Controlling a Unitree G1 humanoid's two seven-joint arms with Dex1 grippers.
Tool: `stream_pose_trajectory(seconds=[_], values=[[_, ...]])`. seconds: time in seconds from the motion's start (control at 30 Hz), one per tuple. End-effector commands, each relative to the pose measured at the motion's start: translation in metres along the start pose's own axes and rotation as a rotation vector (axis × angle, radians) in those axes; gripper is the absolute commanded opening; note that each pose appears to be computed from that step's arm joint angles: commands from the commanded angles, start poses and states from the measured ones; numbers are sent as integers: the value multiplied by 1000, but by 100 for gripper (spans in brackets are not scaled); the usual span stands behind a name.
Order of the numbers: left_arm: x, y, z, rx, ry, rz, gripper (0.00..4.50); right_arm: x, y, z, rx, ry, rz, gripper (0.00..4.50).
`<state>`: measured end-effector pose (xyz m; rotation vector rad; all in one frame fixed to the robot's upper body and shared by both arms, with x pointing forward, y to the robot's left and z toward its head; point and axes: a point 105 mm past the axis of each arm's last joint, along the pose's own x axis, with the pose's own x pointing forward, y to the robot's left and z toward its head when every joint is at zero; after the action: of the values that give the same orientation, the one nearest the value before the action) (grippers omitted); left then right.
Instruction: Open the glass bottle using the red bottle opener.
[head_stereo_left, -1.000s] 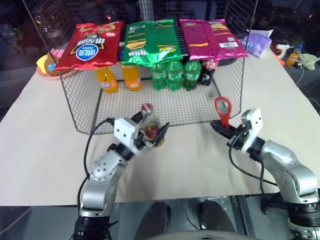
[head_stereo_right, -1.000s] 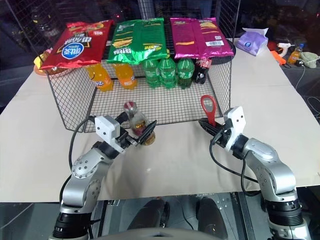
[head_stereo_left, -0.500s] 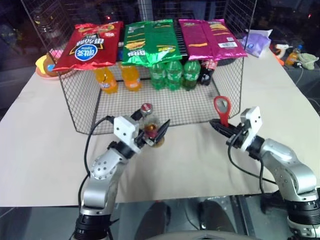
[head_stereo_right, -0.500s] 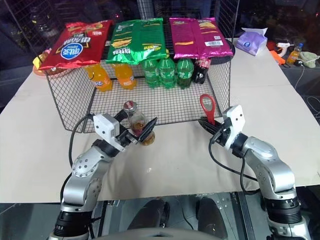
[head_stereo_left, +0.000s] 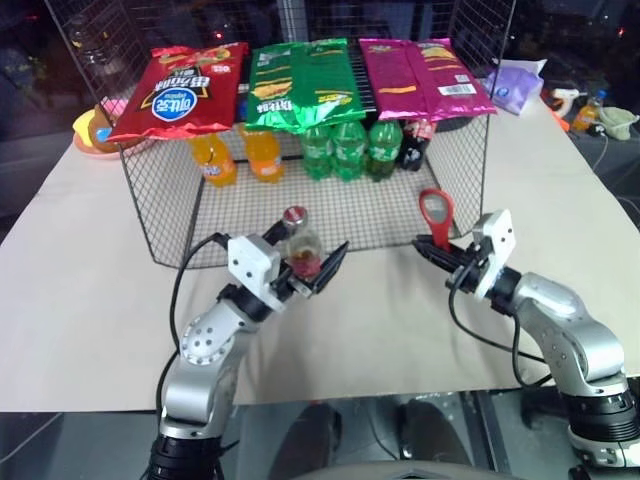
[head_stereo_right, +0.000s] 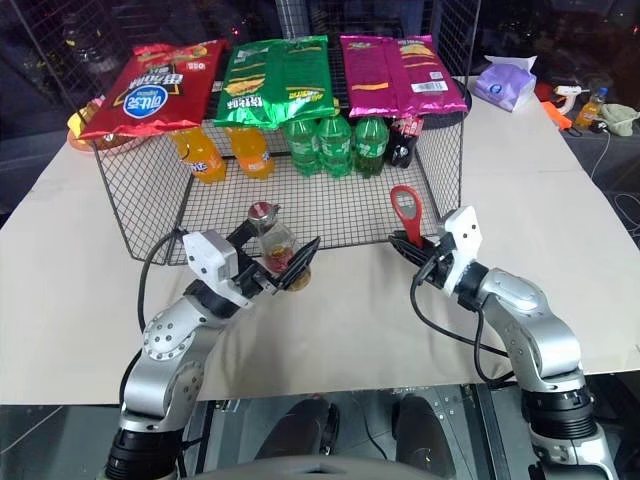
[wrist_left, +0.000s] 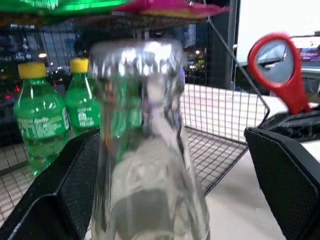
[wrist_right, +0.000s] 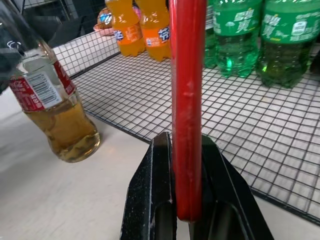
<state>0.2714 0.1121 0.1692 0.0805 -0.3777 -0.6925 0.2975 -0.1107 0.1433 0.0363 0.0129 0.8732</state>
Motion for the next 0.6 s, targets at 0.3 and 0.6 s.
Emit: stream_pose_trajectory(seconds=[0.3,0.6], values=[[-10,7,18,35,-51,49,446,4,2,12,-47,-31,44,0],[-14,9,19,24,-50,56,446,7,1,13,-55,-30,59,0]])
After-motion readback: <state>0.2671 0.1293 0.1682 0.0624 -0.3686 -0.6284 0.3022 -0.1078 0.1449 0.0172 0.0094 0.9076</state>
